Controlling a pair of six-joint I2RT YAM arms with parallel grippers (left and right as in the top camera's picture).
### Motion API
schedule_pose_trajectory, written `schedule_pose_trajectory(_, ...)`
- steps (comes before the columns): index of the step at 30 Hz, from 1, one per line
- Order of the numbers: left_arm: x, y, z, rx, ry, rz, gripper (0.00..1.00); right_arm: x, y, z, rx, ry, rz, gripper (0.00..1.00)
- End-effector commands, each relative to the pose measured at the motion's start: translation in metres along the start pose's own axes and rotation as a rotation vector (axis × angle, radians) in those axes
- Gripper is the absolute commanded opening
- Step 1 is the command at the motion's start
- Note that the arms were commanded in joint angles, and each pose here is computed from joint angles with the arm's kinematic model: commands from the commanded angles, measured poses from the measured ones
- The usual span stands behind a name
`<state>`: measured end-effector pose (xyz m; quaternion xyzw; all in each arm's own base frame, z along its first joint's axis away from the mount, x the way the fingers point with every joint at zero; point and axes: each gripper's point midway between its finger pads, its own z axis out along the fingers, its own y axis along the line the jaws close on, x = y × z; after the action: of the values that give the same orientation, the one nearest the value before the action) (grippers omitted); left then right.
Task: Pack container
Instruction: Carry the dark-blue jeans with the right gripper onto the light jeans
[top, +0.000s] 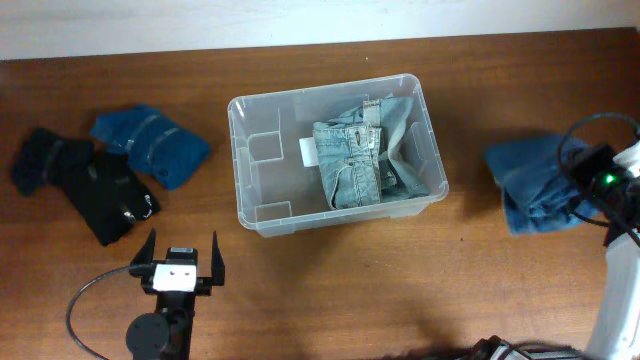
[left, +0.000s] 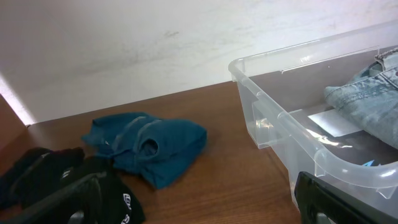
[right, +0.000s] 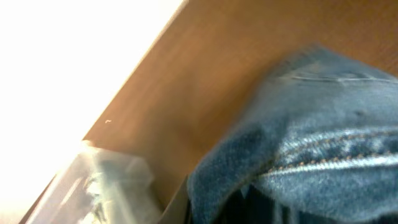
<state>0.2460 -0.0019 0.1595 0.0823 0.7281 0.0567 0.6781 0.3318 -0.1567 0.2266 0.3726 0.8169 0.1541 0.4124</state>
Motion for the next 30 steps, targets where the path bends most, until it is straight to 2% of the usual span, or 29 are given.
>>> schedule_pose_trajectory(1, 0.002, 0.003, 0.000, -0.018, 0.003, -0.009, 0.99, -0.027, 0.074, -0.047, -0.145, -0.103, -0.184, 0.04)
schedule_pose_trajectory(9, 0.002, 0.003, 0.000, -0.018, 0.003, -0.009, 0.99, -0.014, 0.162, -0.074, -0.315, -0.095, -0.267, 0.04)
schedule_pose_trajectory(20, 0.002, 0.003, 0.000, -0.018, 0.003, -0.009, 0.99, -0.024, 0.258, -0.141, -0.458, -0.253, -0.338, 0.04)
schedule_pose_trajectory(25, 0.002, 0.003, 0.000, -0.018, 0.003, -0.009, 0.99, -0.016, 0.289, -0.153, -0.524, -0.267, -0.289, 0.04)
schedule_pose_trajectory(30, 0.002, 0.003, 0.000, -0.018, 0.003, -0.009, 0.99, 0.001, 0.308, -0.134, -0.464, -0.284, -0.195, 0.04)
